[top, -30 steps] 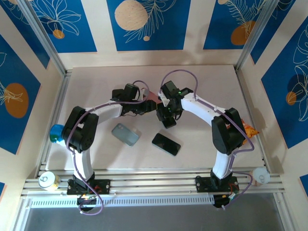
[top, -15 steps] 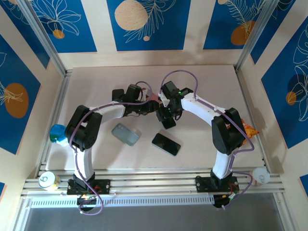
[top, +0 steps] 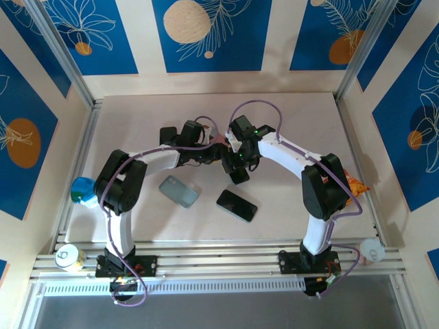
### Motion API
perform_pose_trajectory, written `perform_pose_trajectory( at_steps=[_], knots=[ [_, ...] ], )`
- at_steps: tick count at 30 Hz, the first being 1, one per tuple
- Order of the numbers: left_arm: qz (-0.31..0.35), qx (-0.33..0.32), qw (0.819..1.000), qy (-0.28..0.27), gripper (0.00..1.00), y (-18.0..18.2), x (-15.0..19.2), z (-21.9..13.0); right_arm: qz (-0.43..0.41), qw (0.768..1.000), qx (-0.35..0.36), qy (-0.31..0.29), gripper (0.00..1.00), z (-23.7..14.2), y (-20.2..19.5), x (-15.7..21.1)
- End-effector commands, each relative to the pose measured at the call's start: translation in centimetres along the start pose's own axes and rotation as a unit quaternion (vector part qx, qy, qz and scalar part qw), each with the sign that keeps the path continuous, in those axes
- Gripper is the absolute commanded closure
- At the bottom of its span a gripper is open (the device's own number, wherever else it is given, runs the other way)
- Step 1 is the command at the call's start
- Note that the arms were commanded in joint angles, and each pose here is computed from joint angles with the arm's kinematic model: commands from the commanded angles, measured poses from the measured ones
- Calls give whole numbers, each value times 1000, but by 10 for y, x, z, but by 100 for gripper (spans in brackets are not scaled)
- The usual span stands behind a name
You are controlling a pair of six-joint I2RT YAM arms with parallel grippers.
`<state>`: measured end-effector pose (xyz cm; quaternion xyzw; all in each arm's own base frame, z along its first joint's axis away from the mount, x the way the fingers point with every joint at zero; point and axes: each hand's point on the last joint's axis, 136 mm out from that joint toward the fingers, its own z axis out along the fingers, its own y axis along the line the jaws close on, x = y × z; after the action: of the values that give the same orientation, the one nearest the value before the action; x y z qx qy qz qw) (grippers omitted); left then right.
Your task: Put the phone into the phone case
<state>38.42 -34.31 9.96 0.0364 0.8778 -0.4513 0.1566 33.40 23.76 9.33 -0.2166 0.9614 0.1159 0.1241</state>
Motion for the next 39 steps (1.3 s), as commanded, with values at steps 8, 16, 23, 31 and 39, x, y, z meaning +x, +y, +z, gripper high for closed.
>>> perform_pose_trajectory(
  at_steps=[8,16,23,31,39],
  knots=[
    [5,24,1000,2,67,-13,-1,10,1,999,-29,-19,50,-19,15,-10],
    [5,26,1000,1,70,-14,-2,11,2,999,-31,-17,51,-18,15,-8],
    [5,26,1000,2,80,-14,-2,12,5,999,-33,-14,52,-15,16,-7],
    [6,31,999,-7,100,-16,-3,10,12,999,-36,-13,52,-12,15,-4],
    [-4,63,996,-59,100,-33,-19,-2,107,984,-133,-56,30,-37,9,3]
  ],
)
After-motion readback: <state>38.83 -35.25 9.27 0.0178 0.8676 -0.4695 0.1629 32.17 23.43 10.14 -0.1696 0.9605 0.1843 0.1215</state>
